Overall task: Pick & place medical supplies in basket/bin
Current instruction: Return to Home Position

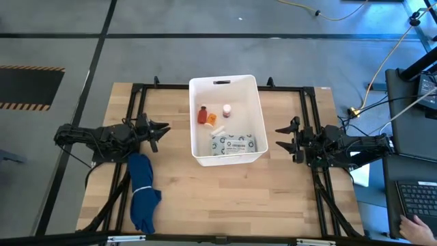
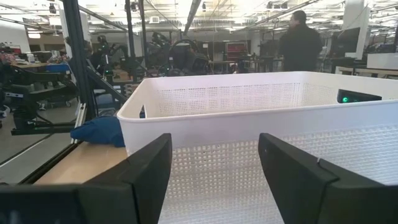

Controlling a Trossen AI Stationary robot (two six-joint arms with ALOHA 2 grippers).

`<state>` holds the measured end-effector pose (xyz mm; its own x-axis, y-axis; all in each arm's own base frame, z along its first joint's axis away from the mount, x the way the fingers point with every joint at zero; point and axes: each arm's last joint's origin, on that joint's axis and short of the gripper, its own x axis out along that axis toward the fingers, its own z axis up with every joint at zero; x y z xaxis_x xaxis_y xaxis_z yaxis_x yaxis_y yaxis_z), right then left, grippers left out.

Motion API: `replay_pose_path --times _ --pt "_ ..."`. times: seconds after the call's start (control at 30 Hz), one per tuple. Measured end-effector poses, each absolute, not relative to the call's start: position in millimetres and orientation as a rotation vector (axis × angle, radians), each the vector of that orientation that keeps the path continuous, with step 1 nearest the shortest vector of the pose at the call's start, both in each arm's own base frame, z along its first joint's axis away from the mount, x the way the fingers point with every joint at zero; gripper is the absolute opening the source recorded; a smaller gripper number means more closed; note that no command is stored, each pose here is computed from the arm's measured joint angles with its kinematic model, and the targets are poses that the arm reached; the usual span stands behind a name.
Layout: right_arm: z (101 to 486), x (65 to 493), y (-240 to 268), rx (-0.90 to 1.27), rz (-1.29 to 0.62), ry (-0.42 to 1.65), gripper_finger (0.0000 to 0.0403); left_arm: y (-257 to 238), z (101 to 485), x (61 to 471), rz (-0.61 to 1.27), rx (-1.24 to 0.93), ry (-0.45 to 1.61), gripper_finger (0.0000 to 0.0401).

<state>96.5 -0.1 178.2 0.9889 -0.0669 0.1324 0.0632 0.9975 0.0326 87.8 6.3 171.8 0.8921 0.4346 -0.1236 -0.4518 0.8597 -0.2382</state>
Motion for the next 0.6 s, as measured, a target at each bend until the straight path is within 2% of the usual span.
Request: replay_pose_path --times 0.6 --pt "178.2 96.5 -0.1 0.028 -0.065 -0.134 0.0241 6.3 171.8 87.8 0.465 -0.266 0.066 0.0104"
